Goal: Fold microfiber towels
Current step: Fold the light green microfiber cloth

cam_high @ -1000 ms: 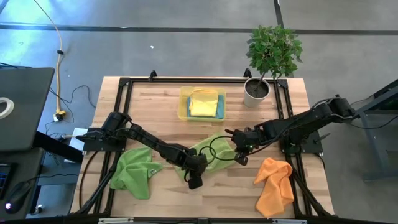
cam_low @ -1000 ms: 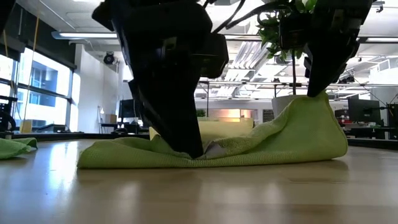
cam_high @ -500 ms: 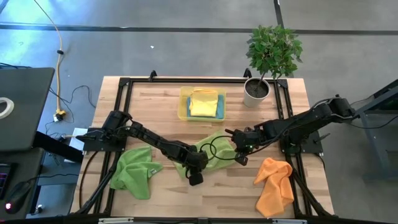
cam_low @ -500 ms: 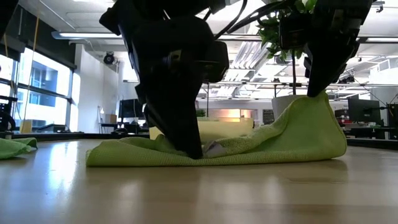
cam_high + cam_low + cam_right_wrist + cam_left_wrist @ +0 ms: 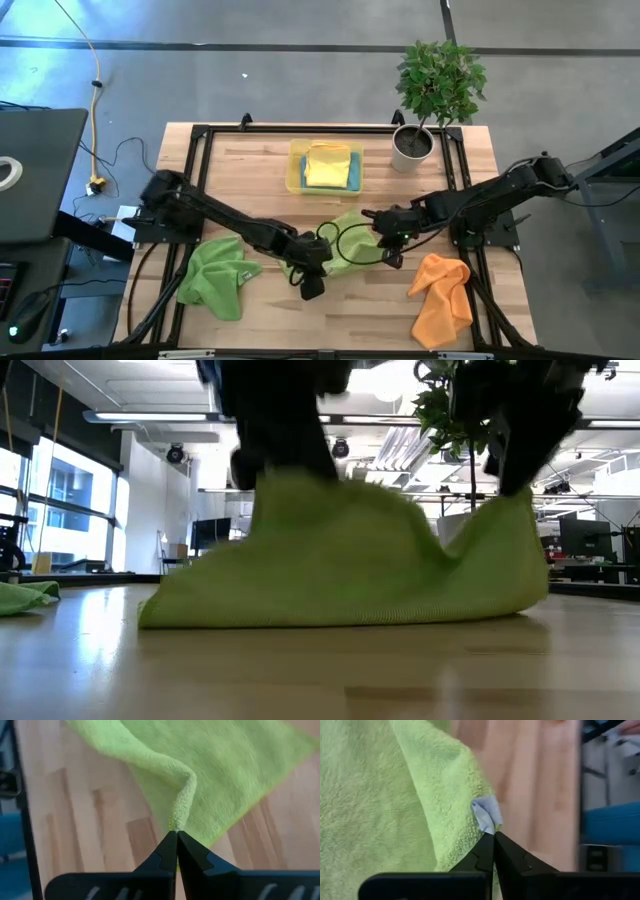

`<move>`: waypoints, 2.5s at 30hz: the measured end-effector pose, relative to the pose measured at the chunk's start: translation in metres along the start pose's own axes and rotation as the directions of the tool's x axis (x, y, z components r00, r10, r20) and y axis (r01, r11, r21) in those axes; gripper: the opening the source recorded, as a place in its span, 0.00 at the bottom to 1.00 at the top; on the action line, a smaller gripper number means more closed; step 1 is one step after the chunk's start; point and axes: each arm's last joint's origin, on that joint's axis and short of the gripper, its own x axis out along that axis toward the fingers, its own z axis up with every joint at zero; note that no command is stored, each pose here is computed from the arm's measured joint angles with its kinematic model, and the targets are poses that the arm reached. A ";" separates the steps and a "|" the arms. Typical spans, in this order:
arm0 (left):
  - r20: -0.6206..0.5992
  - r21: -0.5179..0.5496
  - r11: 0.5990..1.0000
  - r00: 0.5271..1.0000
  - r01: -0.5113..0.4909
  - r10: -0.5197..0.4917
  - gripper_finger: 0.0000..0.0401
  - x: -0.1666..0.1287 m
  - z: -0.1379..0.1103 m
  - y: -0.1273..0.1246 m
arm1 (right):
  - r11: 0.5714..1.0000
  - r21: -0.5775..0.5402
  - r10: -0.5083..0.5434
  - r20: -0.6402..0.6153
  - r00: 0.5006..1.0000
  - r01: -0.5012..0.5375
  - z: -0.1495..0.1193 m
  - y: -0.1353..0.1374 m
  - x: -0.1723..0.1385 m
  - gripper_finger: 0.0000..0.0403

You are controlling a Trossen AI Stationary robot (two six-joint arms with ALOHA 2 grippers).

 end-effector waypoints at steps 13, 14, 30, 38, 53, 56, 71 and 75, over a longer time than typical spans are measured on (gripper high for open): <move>0.110 -0.063 0.945 0.938 -0.322 0.328 0.00 -0.095 -0.001 0.012 | 0.914 -0.256 -0.285 0.149 0.947 0.315 0.027 0.003 -0.041 0.00; 0.117 -0.072 0.930 0.923 -0.361 0.367 0.00 -0.099 0.000 0.016 | 0.897 -0.265 -0.318 0.168 0.933 0.353 0.030 0.000 -0.044 0.00; 0.287 -0.097 0.902 0.856 -0.420 0.429 0.00 -0.163 0.021 0.017 | 0.821 -0.236 -0.474 0.225 0.851 0.520 0.058 -0.003 -0.103 0.00; 0.127 -0.014 0.980 0.972 -0.196 0.197 0.00 -0.084 -0.004 -0.035 | 0.963 -0.166 -0.216 0.006 0.976 0.214 0.010 0.018 -0.039 0.00; -0.053 -0.124 0.971 0.978 -0.206 0.201 0.00 -0.008 -0.035 -0.045 | 0.995 -0.087 0.052 0.062 0.997 -0.046 -0.031 0.017 0.028 0.00; -0.086 -0.151 0.947 0.958 -0.284 0.273 0.00 -0.010 -0.039 -0.038 | 0.991 -0.131 0.009 0.101 0.995 0.004 -0.024 0.009 0.029 0.00; -0.165 -0.250 0.802 0.840 -0.543 0.517 0.00 -0.014 -0.034 0.004 | 0.959 -0.169 -0.209 0.128 0.969 0.229 0.000 -0.032 0.062 0.00; -0.178 -0.249 0.784 0.823 -0.568 0.540 0.00 -0.012 -0.035 0.015 | 0.946 -0.147 -0.266 0.154 0.952 0.288 0.005 -0.040 0.063 0.00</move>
